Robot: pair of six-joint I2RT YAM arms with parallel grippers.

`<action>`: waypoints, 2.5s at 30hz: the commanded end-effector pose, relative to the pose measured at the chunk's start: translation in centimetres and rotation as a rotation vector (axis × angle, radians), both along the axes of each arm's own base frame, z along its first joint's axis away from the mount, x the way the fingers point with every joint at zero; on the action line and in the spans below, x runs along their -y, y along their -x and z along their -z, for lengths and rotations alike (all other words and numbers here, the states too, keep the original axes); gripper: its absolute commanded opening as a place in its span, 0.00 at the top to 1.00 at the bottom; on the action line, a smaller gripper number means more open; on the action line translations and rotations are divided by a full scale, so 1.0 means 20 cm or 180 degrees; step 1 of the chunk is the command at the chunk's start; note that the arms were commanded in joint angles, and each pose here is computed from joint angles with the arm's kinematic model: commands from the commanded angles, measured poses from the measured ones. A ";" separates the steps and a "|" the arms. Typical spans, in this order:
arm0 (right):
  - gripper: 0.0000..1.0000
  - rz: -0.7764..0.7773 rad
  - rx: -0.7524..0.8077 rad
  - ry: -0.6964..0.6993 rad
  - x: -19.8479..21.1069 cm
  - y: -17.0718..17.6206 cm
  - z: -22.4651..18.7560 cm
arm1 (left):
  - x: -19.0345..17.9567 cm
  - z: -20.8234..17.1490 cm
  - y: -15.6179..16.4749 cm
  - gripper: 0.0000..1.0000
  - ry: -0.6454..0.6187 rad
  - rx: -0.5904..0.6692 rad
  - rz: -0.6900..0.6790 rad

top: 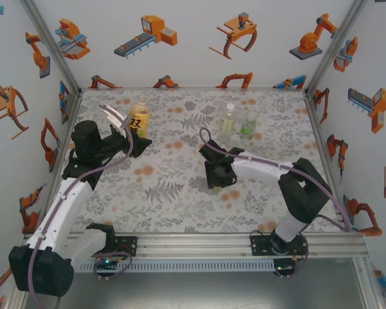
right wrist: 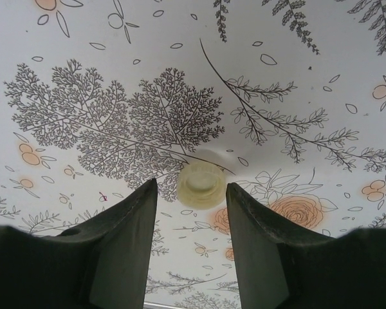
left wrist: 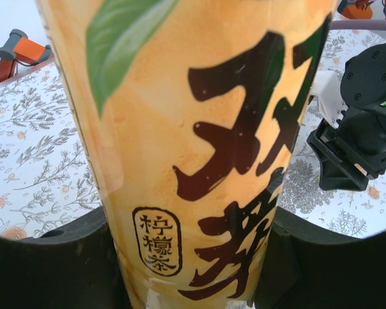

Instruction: Screw on the bottle caps

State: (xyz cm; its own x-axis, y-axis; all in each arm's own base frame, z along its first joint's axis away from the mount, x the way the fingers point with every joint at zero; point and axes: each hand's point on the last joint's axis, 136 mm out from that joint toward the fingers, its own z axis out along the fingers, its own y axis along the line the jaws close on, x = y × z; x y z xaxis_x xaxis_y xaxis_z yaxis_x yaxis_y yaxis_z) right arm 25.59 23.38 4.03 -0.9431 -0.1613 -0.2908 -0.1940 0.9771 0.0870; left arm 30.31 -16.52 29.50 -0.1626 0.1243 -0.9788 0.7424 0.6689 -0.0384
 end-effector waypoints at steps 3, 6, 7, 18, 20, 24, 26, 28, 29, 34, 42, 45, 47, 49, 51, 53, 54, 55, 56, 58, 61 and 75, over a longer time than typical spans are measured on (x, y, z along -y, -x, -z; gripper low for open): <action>0.54 0.0000 -0.0044 0.0007 0.00 0.00 0.02 | 0.00 -0.07 0.01 0.82 0.0023 0.0145 0.0027; 0.55 0.0001 -0.0070 0.0010 0.00 0.01 0.03 | 0.00 -0.07 0.00 0.82 0.0021 0.0142 0.0015; 0.55 0.0001 -0.0080 0.0006 0.00 0.01 0.04 | 0.00 -0.07 0.01 0.82 0.0024 0.0147 0.0021; 0.56 0.0004 0.0059 -0.0063 -0.01 -0.02 -0.08 | 0.00 -0.08 0.00 0.82 0.0025 0.0144 0.0023; 0.56 -0.0005 0.0094 -0.0134 -0.03 -0.03 -0.11 | 0.00 -0.07 0.01 0.82 0.0018 0.0132 0.0015; 0.57 -0.0026 0.0084 -0.0211 -0.06 -0.03 -0.12 | 0.00 -0.08 0.01 0.82 0.0022 0.0145 0.0017; 0.58 -0.0030 0.0067 -0.0209 -0.07 -0.03 -0.12 | 0.00 -0.07 0.00 0.82 0.0017 0.0135 0.0011; 0.58 -0.0037 0.0038 -0.0170 -0.06 -0.03 -0.10 | -0.01 -0.07 0.00 0.82 0.0019 0.0130 0.0006; 0.58 -0.0035 0.0033 -0.0158 -0.06 -0.03 -0.10 | 0.00 -0.07 0.00 0.82 0.0021 0.0134 0.0013; 0.57 -0.0028 -0.0026 -0.0055 -0.04 -0.02 -0.05 | -0.01 -0.07 0.00 0.82 0.0015 0.0132 -0.0003; 0.57 -0.0036 -0.0084 -0.0030 -0.04 -0.01 0.00 | 0.00 -0.06 0.00 0.82 0.0018 0.0095 0.0015; 0.57 -0.0035 -0.0097 -0.0035 -0.04 -0.01 0.01 | -0.01 -0.06 -0.01 0.82 0.0011 0.0105 -0.0007; 0.58 -0.0038 -0.0097 -0.0042 -0.04 -0.01 0.01 | 0.00 -0.06 0.00 0.81 0.0013 0.0103 0.0001; 0.58 -0.0037 -0.0101 -0.0046 -0.04 -0.01 0.01 | -0.01 -0.06 -0.01 0.81 0.0007 0.0094 -0.0006; 0.58 -0.0040 -0.0109 -0.0044 -0.04 0.00 0.02 | -0.01 -0.06 -0.01 0.81 0.0009 0.0103 -0.0004; 0.58 -0.0033 -0.0124 -0.0038 -0.04 0.00 0.03 | 0.00 -0.06 -0.01 0.81 0.0008 0.0091 0.0007; 0.58 -0.0033 -0.0133 -0.0036 -0.04 0.00 0.03 | -0.01 -0.06 -0.01 0.81 0.0003 0.0084 -0.0007; 0.58 -0.0036 -0.0139 -0.0030 -0.04 0.00 0.04 | -0.01 -0.05 -0.01 0.81 0.0004 0.0084 -0.0014; 0.58 -0.0032 -0.0140 -0.0030 -0.04 0.00 0.04 | -0.01 -0.05 -0.01 0.81 0.0005 0.0091 -0.0007; 0.58 -0.0026 -0.0152 -0.0020 -0.03 0.01 0.06 | 0.00 -0.06 -0.01 0.81 0.0008 0.0086 0.0006; 0.60 -0.0026 -0.0170 -0.0019 -0.03 0.01 0.07 | -0.01 -0.05 -0.01 0.81 0.0003 0.0087 -0.0013; 0.80 0.0153 -0.0165 -0.0510 -0.11 -0.01 0.06 | 0.00 -0.06 -0.01 0.81 0.0018 0.0083 0.0005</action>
State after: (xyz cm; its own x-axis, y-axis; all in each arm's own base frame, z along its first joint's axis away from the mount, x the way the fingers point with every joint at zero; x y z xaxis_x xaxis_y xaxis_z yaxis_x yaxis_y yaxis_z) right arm 25.62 25.16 2.85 -0.9569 -0.1245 -0.2623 -0.1766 0.9666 0.1855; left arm 30.38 -16.43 29.37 -0.1682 0.1259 -0.9777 0.7377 0.6739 -0.0401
